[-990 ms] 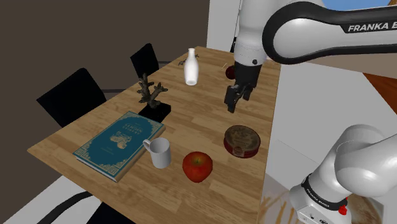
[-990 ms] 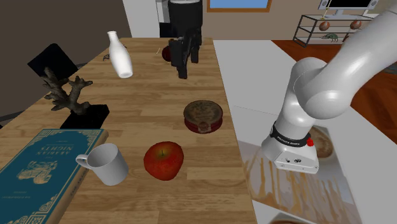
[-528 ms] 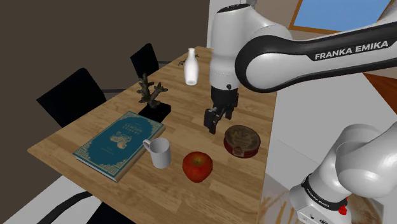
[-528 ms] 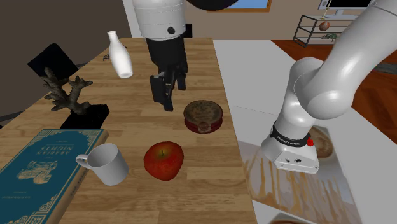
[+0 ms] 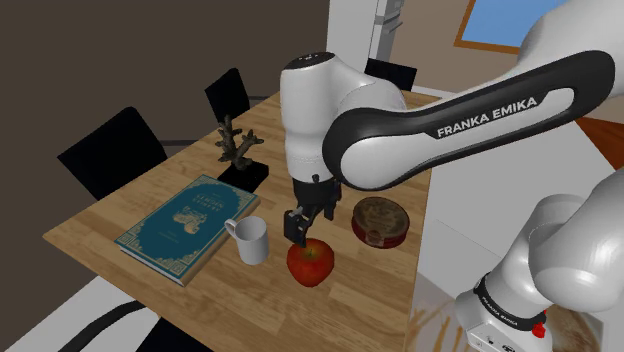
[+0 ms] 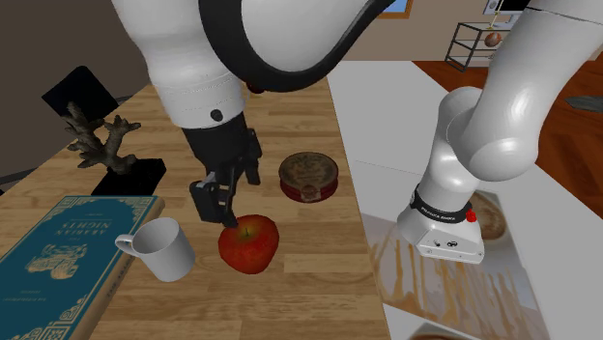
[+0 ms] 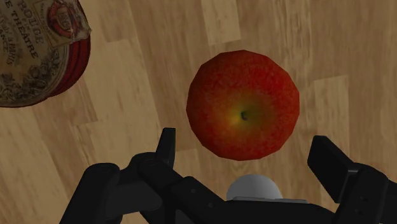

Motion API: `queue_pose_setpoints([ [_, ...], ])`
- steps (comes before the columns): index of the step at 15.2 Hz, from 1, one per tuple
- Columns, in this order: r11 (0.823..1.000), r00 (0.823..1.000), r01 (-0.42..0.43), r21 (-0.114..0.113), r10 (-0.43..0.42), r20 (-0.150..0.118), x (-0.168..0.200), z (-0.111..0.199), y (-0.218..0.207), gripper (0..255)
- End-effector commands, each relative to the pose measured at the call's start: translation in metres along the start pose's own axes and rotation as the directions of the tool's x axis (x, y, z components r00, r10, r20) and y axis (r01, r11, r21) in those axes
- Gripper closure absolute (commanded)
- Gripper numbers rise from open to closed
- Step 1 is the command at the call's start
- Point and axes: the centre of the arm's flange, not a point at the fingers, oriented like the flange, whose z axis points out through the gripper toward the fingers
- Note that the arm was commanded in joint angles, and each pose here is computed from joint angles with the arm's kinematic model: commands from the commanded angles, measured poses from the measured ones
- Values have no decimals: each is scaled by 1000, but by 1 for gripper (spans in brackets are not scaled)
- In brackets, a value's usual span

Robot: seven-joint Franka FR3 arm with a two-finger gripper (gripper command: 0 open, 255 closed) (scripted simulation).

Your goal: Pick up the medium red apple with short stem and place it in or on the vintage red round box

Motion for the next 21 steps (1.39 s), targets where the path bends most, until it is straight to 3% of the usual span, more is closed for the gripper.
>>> queue_pose_setpoints([
  [1, 1000, 1000, 4, 3, -4, 5, 1, 10, -12, 0],
  [8, 1000, 1000, 4, 3, -4, 5, 1, 44, -12, 0],
  [15, 1000, 1000, 4, 3, -4, 5, 1, 44, -12, 0],
  [16, 1000, 1000, 4, 3, -4, 5, 1, 44, -12, 255],
  [21, 1000, 1000, 4, 3, -4, 5, 1, 44, -12, 255],
])
